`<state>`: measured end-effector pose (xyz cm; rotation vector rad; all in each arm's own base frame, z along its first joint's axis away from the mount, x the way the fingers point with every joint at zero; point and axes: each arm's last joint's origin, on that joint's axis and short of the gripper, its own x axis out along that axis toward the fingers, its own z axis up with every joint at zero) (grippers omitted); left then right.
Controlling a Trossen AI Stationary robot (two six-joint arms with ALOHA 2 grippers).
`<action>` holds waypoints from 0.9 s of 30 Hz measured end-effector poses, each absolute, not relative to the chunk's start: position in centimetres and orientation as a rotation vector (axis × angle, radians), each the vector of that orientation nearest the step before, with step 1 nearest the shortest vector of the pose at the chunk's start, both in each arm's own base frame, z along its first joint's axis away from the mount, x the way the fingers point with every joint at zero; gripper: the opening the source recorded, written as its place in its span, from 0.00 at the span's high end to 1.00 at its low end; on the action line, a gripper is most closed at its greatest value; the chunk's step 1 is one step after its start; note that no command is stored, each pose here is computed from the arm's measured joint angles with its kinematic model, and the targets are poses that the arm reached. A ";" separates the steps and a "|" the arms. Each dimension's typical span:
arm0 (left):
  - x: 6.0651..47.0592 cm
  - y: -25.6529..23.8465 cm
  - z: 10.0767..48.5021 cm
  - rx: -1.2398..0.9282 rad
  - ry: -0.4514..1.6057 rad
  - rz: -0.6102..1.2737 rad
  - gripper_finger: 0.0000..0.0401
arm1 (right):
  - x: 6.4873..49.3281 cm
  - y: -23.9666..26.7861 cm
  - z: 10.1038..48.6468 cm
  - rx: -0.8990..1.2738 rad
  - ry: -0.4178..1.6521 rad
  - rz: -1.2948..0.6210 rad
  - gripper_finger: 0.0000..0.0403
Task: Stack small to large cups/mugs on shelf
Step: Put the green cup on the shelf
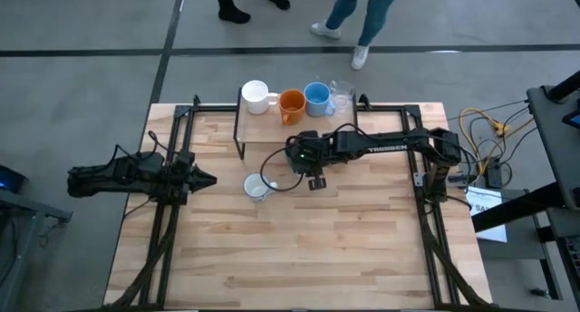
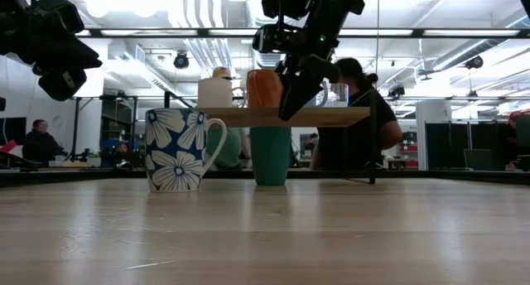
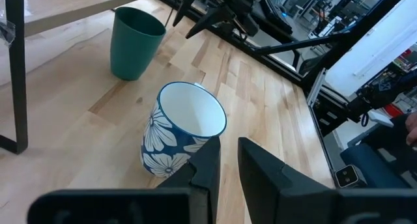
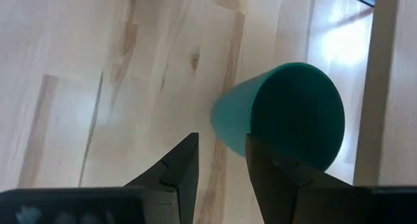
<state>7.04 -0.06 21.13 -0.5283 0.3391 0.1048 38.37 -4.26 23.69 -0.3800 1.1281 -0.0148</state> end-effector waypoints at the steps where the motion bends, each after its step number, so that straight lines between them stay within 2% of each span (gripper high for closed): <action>1: 7.0 -0.1 21.1 -0.529 0.339 0.105 0.90 | 38.4 -4.3 23.7 -0.378 1.129 -0.020 0.71; 27: 7.0 -0.1 21.1 -0.529 0.339 0.104 0.90 | 38.8 -5.5 23.8 -0.384 1.082 -0.071 0.71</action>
